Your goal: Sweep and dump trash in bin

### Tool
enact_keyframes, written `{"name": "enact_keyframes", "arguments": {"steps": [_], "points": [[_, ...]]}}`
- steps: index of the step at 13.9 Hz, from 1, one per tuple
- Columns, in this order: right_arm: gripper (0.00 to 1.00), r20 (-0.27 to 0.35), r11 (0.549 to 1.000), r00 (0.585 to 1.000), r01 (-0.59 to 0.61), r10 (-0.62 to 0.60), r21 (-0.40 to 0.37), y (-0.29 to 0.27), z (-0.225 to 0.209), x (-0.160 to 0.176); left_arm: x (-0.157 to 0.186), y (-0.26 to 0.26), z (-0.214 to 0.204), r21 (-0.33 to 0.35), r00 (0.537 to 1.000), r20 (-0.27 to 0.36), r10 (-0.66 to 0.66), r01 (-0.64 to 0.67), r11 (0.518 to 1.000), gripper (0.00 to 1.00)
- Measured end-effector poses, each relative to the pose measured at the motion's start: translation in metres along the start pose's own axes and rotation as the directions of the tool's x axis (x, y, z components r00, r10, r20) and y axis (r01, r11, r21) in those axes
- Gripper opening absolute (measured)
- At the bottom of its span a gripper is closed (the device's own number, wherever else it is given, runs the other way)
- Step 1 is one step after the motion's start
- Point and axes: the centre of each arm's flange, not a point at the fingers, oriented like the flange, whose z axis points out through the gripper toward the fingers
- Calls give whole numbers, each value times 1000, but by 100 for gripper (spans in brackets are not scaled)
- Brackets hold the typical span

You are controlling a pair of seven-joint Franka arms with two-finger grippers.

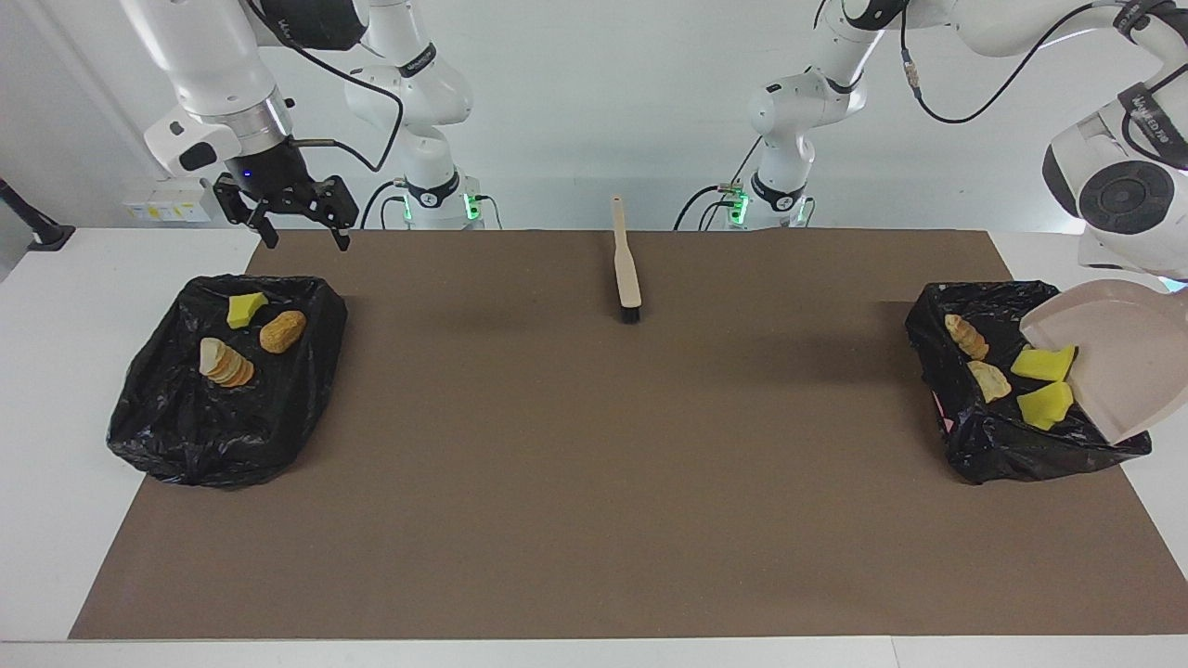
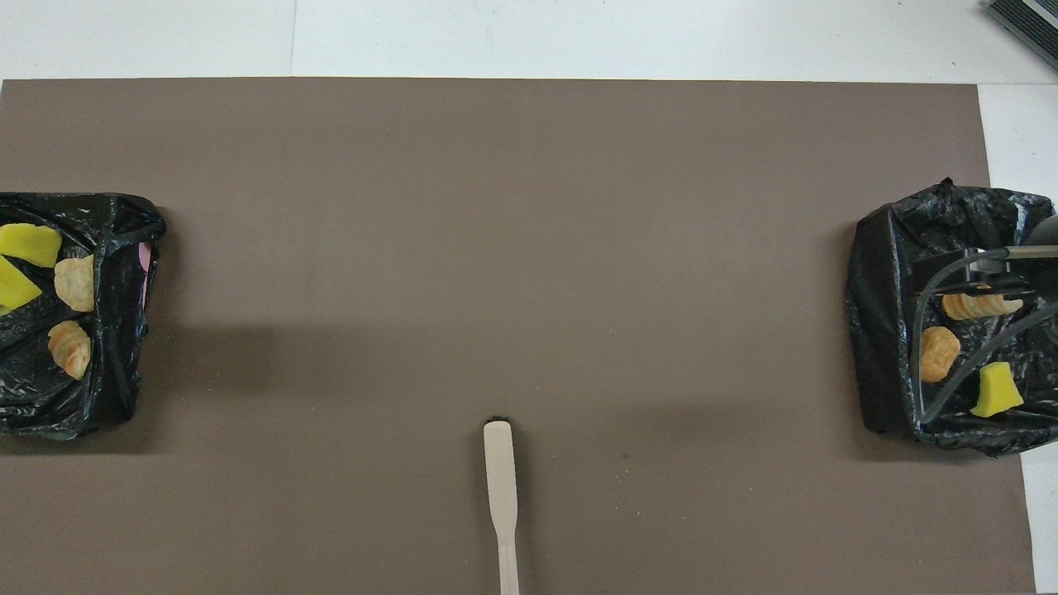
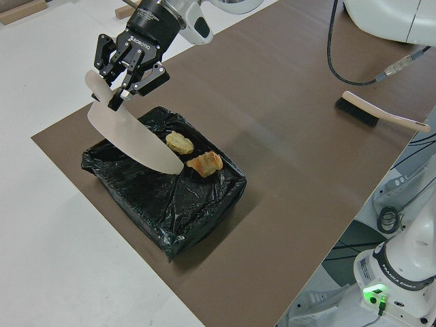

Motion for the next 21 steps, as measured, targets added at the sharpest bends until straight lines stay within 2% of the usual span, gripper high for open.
{"name": "enact_keyframes", "arguments": {"steps": [4,7,11,14,16,17,21], "points": [[100,24,1000,1000,-20,20,0,1,1,-5,-12,3,-44,72,996,8,-89,89,993,31],[100,31,999,998,-50,50,-1,1,3,-9,-8,4,-49,73,990,-22,-138,139,988,31],[100,30,999,998,-49,49,-1,0,2,-10,-2,13,-55,-8,956,-222,-194,197,980,31],[100,30,999,998,-49,49,-1,0,2,-10,-3,23,-72,-83,883,-392,-258,246,966,31],[100,30,999,998,-49,49,-1,0,2,-10,-4,29,-78,-139,839,-454,-300,266,954,31],[100,30,999,998,-49,49,-1,0,2,-10,0,33,-81,-190,811,-472,-344,288,939,31],[100,30,999,998,-49,49,-1,0,2,-10,33,45,-116,-388,691,-506,-517,353,851,31]]}}
